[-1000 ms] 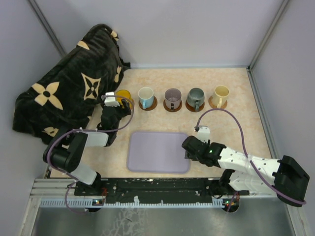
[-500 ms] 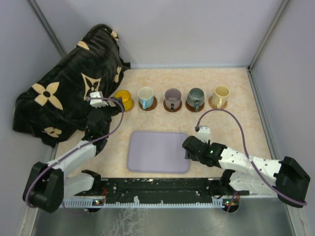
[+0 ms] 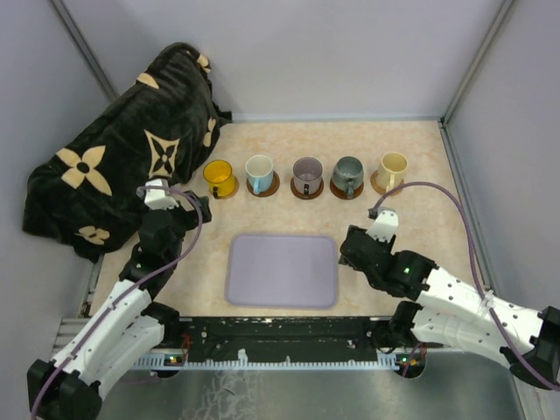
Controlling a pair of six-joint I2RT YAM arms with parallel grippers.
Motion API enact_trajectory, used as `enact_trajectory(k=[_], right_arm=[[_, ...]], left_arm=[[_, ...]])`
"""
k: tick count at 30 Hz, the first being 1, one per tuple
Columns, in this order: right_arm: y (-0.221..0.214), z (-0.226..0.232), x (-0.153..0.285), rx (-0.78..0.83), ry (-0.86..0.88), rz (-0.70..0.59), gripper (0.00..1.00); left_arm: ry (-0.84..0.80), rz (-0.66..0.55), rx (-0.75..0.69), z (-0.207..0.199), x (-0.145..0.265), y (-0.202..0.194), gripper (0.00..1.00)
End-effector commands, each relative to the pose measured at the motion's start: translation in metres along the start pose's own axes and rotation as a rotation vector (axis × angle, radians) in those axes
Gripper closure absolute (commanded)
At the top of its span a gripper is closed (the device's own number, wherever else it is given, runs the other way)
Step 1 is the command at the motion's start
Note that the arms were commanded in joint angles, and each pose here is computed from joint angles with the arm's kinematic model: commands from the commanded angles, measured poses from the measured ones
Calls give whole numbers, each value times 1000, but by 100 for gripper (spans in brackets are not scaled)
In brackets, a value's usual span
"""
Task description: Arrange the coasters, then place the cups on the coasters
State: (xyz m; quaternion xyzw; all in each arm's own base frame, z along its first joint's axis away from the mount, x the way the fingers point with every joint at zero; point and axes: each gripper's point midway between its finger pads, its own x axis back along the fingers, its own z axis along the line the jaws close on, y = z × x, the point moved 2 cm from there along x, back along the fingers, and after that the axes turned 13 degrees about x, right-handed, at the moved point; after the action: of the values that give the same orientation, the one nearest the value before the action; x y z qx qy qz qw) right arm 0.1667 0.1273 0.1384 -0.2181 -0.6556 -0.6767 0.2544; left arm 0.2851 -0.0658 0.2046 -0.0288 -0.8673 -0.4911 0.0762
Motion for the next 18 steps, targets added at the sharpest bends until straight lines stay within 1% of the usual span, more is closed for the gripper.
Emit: enact_trajectory(k=[1,4,7,11,14,18], right_arm=[[28,-41,10,-42,-176,-98,34],[35,-59,12,-90,-212,-109,33],[45,-75,19,-139,-247,-151,33],[56,-99,32,-181,-332,-210,30],[65,-114,46,-226,-397,-258,28],[77,-134,69,-286,-464,-334,24]], left_arm=[[-21,73,42,-4,20,-3,0],[-34,102,51,-6,29,-3,0],[-46,125,53,-8,40,0,0],[-68,90,45,-12,55,18,0],[-49,54,21,-9,64,33,0],[-41,34,23,-8,71,43,0]])
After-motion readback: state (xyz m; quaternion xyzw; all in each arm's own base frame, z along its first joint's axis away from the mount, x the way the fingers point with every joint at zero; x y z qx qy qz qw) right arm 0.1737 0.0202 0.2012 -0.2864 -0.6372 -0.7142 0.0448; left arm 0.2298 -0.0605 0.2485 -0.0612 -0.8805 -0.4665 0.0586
